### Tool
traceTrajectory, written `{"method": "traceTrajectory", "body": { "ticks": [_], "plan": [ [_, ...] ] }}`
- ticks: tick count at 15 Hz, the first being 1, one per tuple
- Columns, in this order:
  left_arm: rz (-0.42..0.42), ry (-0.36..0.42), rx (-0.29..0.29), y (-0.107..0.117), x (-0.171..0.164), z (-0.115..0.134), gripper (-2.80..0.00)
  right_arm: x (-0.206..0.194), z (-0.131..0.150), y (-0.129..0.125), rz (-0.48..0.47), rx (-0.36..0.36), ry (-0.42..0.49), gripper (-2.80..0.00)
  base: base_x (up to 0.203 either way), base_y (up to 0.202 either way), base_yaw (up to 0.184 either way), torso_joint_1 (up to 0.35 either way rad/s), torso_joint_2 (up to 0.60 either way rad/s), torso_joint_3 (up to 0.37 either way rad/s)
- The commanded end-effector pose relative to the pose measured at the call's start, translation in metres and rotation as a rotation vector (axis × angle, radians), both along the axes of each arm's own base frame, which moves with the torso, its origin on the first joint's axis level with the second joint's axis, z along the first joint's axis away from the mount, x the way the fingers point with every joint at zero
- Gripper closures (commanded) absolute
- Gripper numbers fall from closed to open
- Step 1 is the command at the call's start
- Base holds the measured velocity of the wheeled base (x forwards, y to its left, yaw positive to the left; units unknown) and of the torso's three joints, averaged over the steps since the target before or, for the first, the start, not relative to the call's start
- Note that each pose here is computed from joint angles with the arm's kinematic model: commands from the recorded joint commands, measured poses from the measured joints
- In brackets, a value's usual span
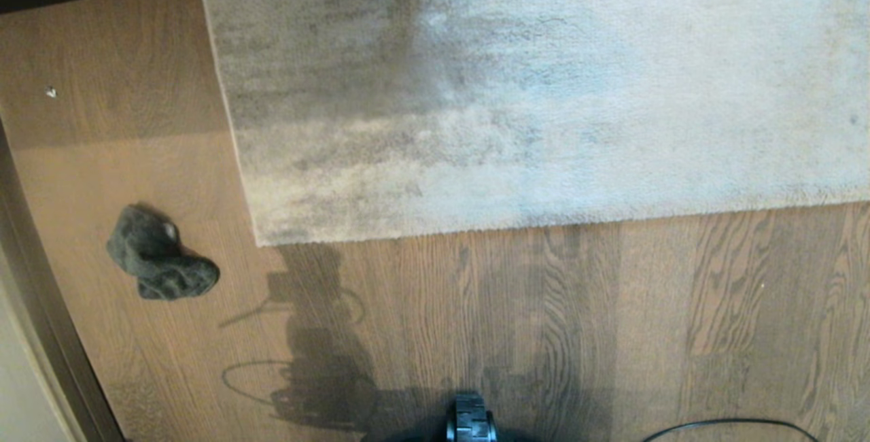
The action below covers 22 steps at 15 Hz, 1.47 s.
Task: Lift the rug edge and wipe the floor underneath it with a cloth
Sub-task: Pick up the rag
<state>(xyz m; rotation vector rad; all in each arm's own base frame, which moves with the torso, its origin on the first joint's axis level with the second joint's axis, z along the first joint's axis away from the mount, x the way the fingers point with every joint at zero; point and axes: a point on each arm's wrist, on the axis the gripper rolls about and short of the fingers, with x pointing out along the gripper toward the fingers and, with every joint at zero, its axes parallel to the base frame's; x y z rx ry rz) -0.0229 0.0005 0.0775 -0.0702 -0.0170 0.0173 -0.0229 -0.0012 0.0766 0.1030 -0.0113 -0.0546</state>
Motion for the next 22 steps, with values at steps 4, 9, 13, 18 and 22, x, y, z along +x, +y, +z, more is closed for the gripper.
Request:
{"method": "traceTrajectory", "body": {
  "ticks": [4, 9, 13, 18, 22],
  "plan": [
    [0.001, -0.001, -0.001, 0.0, 0.0, 0.0, 0.0, 0.0, -0.0002, 0.0, 0.0, 0.0, 0.001, 0.0, 0.0, 0.0, 0.0, 0.0, 0.0, 0.0],
    [0.001, -0.001, -0.001, 0.0, 0.0, 0.0, 0.0, 0.0, -0.0002, 0.0, 0.0, 0.0, 0.001, 0.0, 0.0, 0.0, 0.0, 0.0, 0.0, 0.0],
    [-0.003, 0.001, 0.005, -0.0001, 0.0001, -0.0002, 0.0, 0.0, -0.0001, 0.0, 0.0, 0.0, 0.0, 0.0, 0.0, 0.0, 0.0, 0.0, 0.0, 0.0],
    [-0.002, 0.012, -0.004, -0.0001, -0.0003, -0.0004, 0.0, 0.0, -0.0003, 0.0, 0.0, 0.0, 0.001, 0.0, 0.0, 0.0, 0.0, 0.0, 0.0, 0.0],
    [0.004, 0.069, -0.005, 0.0, 0.0035, 0.0007, 0.0, -0.0001, 0.0001, 0.0, 0.0, 0.0, -0.001, 0.0, 0.0, 0.0, 0.0, 0.0, 0.0, 0.0]
  ]
}}
